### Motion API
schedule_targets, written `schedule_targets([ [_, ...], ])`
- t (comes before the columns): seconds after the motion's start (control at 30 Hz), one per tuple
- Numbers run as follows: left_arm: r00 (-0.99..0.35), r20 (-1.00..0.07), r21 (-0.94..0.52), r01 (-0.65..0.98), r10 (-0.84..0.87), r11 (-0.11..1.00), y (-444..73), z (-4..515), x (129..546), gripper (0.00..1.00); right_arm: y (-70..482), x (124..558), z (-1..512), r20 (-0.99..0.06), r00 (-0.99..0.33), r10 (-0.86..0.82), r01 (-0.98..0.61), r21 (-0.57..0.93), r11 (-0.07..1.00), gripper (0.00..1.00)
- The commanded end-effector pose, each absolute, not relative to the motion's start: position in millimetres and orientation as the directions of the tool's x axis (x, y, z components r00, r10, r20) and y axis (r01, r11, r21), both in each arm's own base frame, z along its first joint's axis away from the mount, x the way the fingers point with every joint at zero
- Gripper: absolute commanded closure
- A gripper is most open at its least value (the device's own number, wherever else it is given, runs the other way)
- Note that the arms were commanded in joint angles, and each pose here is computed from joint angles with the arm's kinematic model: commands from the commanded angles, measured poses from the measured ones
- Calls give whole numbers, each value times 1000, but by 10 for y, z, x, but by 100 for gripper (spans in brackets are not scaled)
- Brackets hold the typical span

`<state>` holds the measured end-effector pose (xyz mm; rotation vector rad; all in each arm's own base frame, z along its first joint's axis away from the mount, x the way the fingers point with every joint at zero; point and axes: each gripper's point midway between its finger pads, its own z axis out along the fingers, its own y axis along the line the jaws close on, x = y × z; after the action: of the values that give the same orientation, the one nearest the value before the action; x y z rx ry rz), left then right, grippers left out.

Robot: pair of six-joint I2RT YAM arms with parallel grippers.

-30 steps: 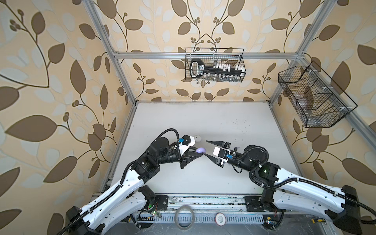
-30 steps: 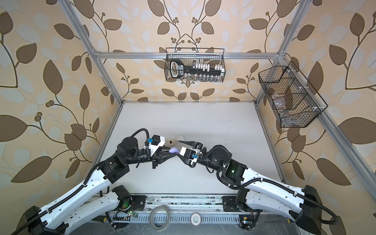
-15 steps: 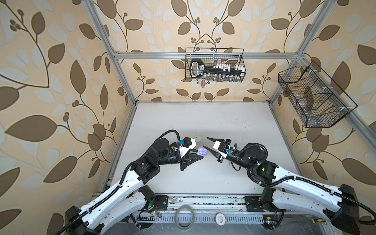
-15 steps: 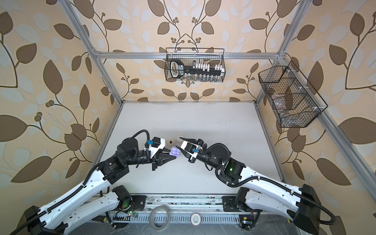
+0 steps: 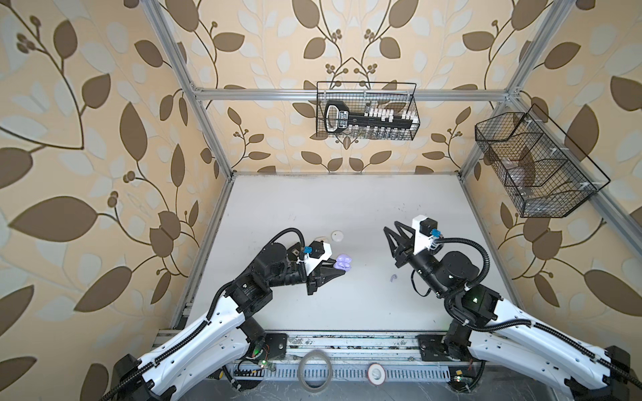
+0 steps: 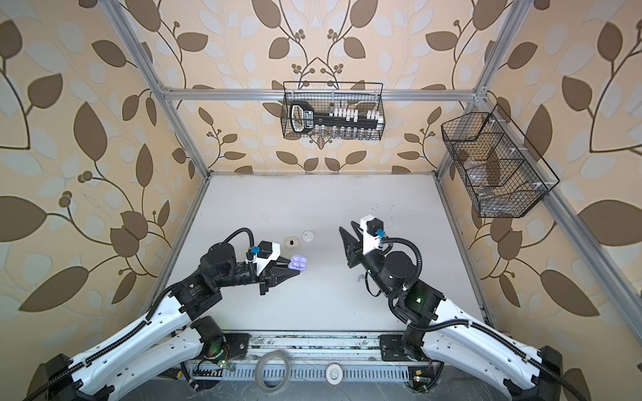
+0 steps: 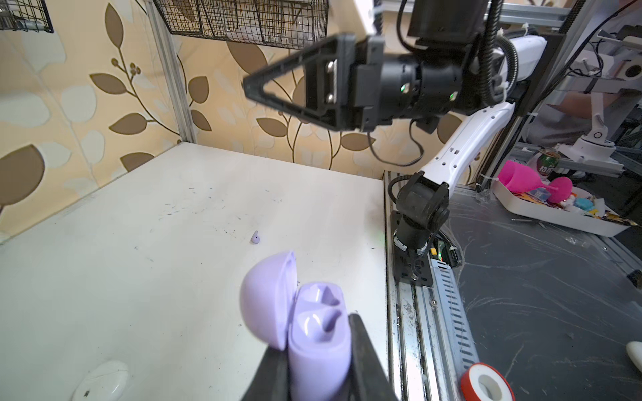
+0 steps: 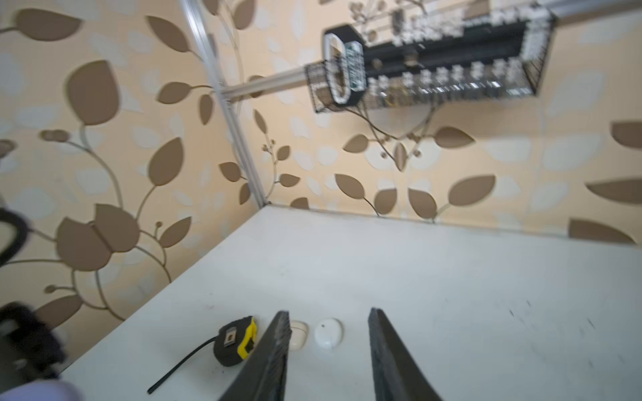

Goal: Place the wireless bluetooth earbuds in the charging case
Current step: 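Move the right gripper over the lavender earbuds on the table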

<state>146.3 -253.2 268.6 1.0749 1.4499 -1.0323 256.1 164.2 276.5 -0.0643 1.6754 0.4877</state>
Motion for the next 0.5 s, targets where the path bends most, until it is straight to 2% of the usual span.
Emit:
schedule_targets([
  [0.0,-34,-999,-25,961,30,275,-2472,2894,1467,100,1276,2505,1669,-847,-414,334,-29,379,925,61],
  [0.1,-52,-998,-40,955,34,296,-2440,2886,1475,100,1271,2404,1235,-798,-511,319,3,369,929,61],
  [0.23,-64,-998,-54,960,28,274,-2439,2907,1422,100,1227,2311,886,-713,-665,222,64,242,968,52],
  [0.47,-63,-997,-51,959,34,277,-2413,2903,1399,100,1149,2257,748,-545,-814,199,115,185,976,55],
])
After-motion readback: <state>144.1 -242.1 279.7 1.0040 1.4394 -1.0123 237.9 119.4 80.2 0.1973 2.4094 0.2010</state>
